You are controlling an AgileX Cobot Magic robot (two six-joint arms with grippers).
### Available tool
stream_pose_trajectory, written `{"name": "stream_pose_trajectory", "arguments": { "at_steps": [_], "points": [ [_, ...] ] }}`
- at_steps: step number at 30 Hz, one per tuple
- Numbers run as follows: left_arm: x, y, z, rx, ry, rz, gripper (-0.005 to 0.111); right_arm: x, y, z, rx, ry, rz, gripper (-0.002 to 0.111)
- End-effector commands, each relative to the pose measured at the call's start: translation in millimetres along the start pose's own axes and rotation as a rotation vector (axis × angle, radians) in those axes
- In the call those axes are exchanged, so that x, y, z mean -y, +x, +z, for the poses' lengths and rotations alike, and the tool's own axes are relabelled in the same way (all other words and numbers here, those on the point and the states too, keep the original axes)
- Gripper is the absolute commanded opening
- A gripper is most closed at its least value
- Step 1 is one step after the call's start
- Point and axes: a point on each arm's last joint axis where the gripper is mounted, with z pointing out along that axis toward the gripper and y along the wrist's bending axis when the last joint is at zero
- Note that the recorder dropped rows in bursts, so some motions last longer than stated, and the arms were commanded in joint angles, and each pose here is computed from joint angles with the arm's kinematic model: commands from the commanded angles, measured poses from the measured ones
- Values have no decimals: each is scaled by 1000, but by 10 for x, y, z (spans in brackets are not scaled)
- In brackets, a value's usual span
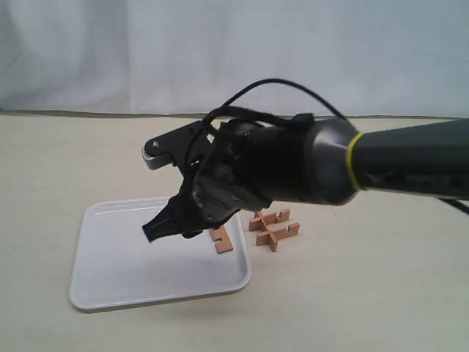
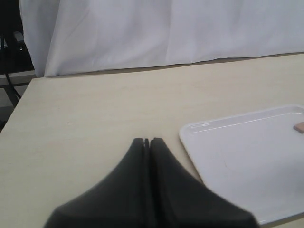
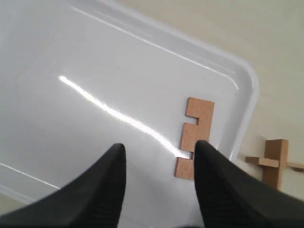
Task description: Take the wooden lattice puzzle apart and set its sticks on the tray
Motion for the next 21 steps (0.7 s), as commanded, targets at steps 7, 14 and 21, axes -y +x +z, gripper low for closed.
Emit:
{"name": "stream_pose_trajectory", "arguments": {
  "at_steps": [7,14,21],
  "points": [
    [-2,3,1,4,-4,-4,0,226,3,-586,-83,86,-75,44],
    [-2,3,1,4,-4,-4,0,339,182,-660,-127,107,-87,44],
    [-2,3,1,4,-4,-4,0,659,273,-614,-191,72,24,44]
  ]
}}
